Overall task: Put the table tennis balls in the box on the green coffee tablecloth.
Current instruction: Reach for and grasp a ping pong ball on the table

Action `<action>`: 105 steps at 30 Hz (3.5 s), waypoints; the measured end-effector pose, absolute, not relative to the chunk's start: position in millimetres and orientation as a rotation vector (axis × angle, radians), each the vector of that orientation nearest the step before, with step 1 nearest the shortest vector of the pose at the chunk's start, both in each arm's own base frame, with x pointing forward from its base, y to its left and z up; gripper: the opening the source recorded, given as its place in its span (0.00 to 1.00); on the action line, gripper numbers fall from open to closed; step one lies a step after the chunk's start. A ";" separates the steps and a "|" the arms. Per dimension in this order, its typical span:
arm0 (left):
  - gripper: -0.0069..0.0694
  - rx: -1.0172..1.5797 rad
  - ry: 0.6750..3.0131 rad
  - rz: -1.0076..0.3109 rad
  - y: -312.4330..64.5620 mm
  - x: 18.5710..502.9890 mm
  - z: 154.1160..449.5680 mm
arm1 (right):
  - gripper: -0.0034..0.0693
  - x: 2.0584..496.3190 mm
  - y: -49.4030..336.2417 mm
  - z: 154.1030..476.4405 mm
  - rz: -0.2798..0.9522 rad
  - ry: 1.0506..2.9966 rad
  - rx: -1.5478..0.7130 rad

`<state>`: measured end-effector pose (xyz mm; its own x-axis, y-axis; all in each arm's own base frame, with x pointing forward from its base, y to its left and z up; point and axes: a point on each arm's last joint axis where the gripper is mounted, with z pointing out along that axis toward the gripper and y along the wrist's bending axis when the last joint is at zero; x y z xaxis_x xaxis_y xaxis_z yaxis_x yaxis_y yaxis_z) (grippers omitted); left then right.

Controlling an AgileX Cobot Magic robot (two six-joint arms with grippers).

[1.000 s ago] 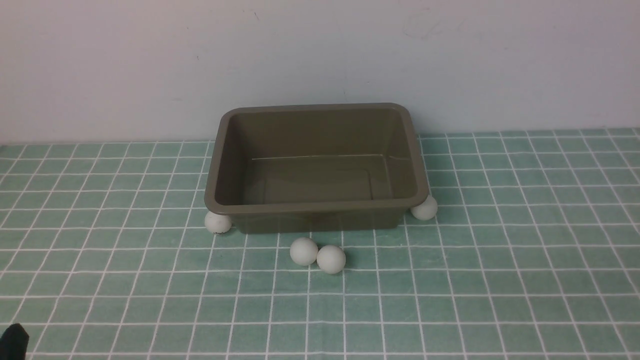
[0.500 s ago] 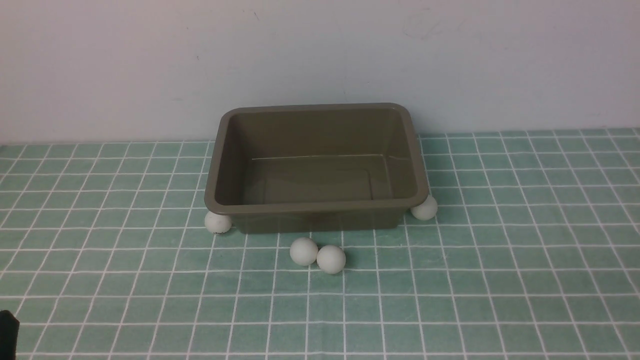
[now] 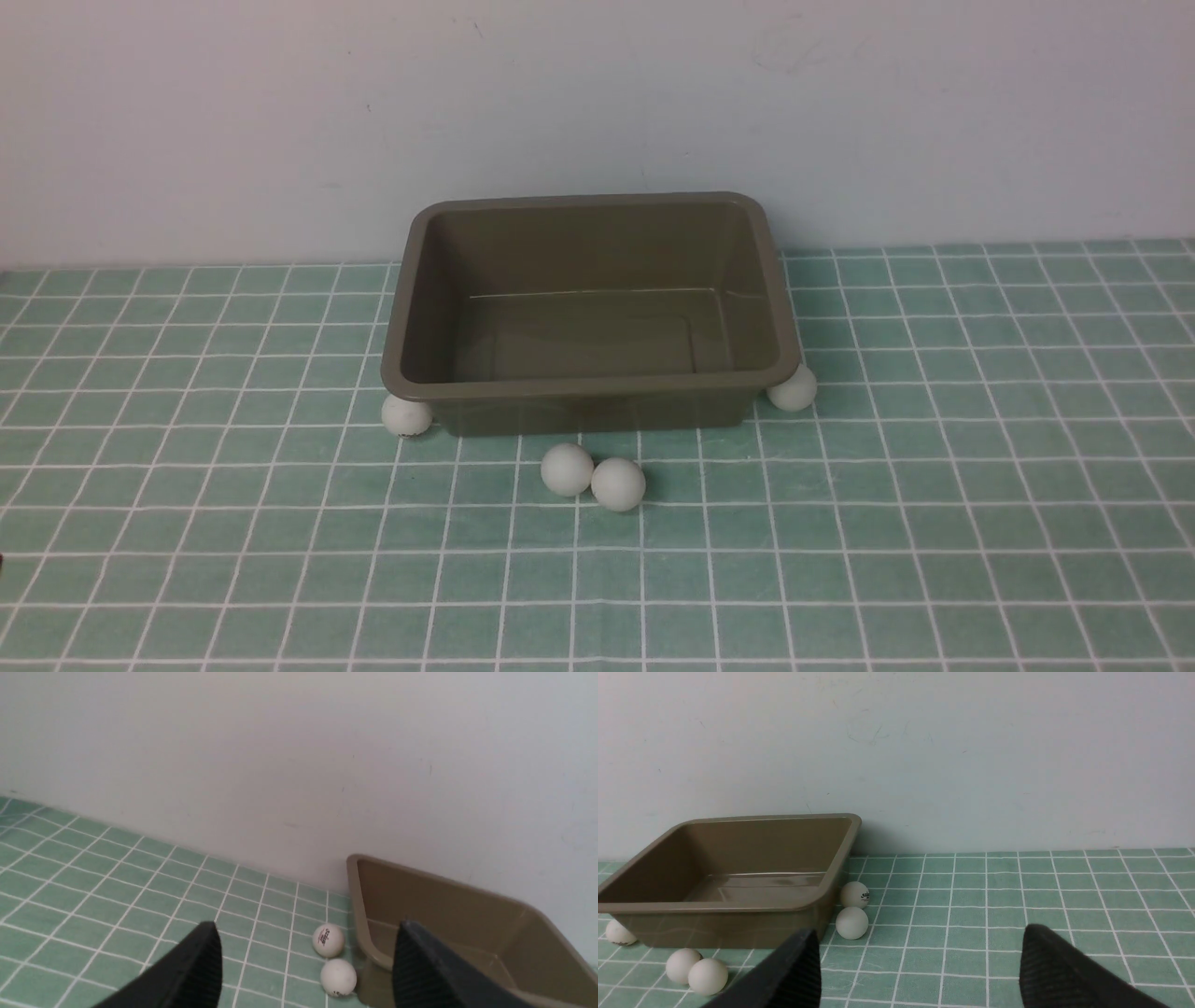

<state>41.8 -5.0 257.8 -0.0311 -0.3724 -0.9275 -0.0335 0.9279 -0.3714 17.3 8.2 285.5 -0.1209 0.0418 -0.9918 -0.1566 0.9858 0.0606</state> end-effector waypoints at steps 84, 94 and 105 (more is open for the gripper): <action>0.68 0.094 2.244 0.007 12.2 176.4 289.3 | 0.76 357.0 72.2 260.0 0.438 2.332 -1.062; 0.68 0.094 2.246 0.006 12.1 176.3 289.2 | 0.76 366.1 71.5 246.5 0.418 2.344 -1.042; 0.68 0.094 2.246 0.006 12.1 176.3 289.2 | 0.76 368.5 72.5 248.2 0.417 2.314 -1.025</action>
